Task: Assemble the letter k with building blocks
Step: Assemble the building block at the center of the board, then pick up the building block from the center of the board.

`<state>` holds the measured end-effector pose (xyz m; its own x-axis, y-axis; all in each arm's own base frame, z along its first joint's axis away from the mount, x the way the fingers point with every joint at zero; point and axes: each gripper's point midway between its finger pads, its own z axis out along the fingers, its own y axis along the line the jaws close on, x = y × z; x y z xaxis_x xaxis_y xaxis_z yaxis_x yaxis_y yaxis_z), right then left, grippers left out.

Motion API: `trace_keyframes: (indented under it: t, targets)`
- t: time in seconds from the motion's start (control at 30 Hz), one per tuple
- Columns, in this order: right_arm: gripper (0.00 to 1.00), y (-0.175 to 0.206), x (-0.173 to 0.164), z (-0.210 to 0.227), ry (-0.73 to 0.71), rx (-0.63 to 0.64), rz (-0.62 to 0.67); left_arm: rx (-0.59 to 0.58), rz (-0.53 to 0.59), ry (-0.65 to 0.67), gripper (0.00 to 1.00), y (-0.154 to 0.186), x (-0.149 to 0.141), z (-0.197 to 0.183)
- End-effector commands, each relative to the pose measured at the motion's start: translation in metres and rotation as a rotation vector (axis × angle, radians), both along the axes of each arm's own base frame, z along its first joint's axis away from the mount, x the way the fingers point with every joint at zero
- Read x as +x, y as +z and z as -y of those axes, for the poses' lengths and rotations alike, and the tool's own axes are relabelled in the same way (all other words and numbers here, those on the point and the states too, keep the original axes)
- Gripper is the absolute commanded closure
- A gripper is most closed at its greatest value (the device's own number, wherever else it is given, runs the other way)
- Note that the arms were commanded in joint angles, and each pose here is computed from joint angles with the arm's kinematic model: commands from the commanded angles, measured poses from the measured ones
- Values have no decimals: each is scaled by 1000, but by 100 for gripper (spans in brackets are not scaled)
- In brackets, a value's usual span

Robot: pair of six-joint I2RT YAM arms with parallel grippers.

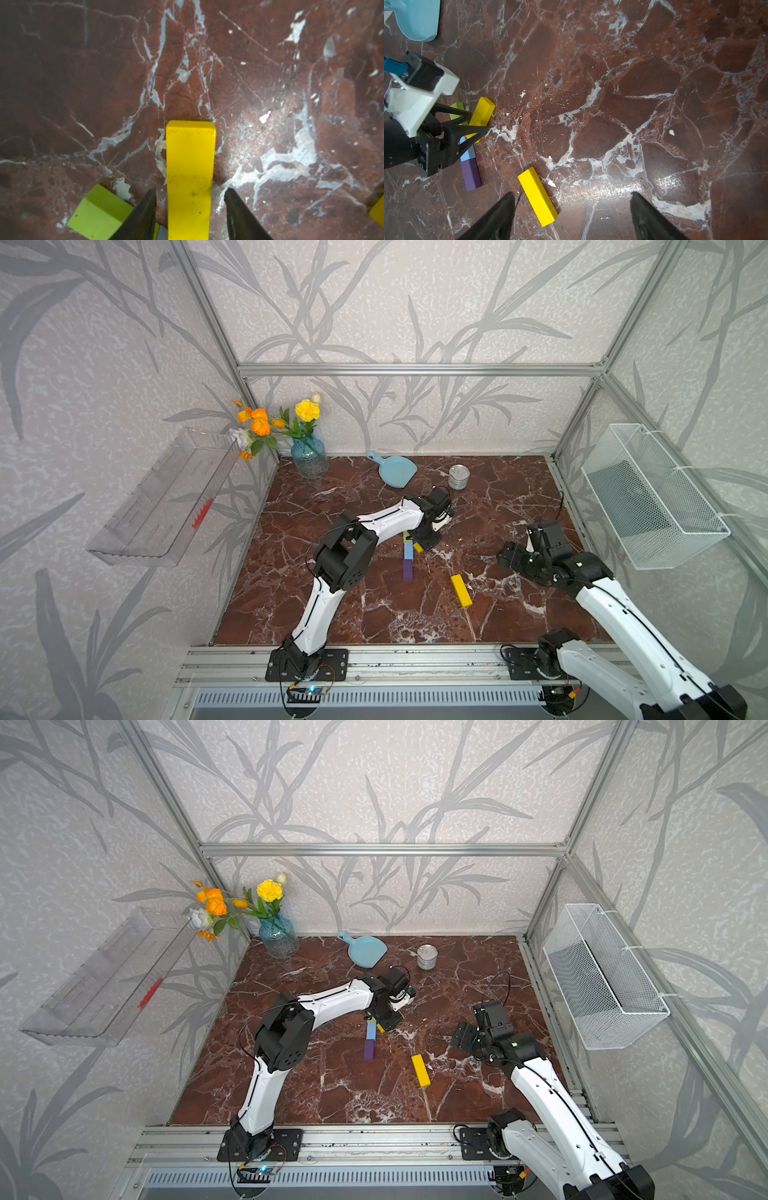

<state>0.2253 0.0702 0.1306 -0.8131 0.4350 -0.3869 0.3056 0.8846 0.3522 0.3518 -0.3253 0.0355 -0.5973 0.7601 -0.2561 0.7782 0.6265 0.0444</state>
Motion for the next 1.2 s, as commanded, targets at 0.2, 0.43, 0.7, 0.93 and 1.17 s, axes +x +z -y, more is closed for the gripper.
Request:
trace_keyframes:
  t: [0.2,0.43,0.7,0.93,1.17]
  targets:
    - [15,-6,-10,-72,462,-135,19,-272,464,305,0,198,48,-17]
    - [22,-53,-26,-120,709,-232,-126,-267,459,712,0,192,47,-142]
    - [34,-84,-29,-128,747,-286,-173,-262,345,908,0,143,13,-212]
    - [40,-104,-33,-123,745,-325,-219,-274,329,938,0,133,2,-221]
    - [49,-118,-35,-122,754,-338,-252,-276,333,953,0,136,4,-224]
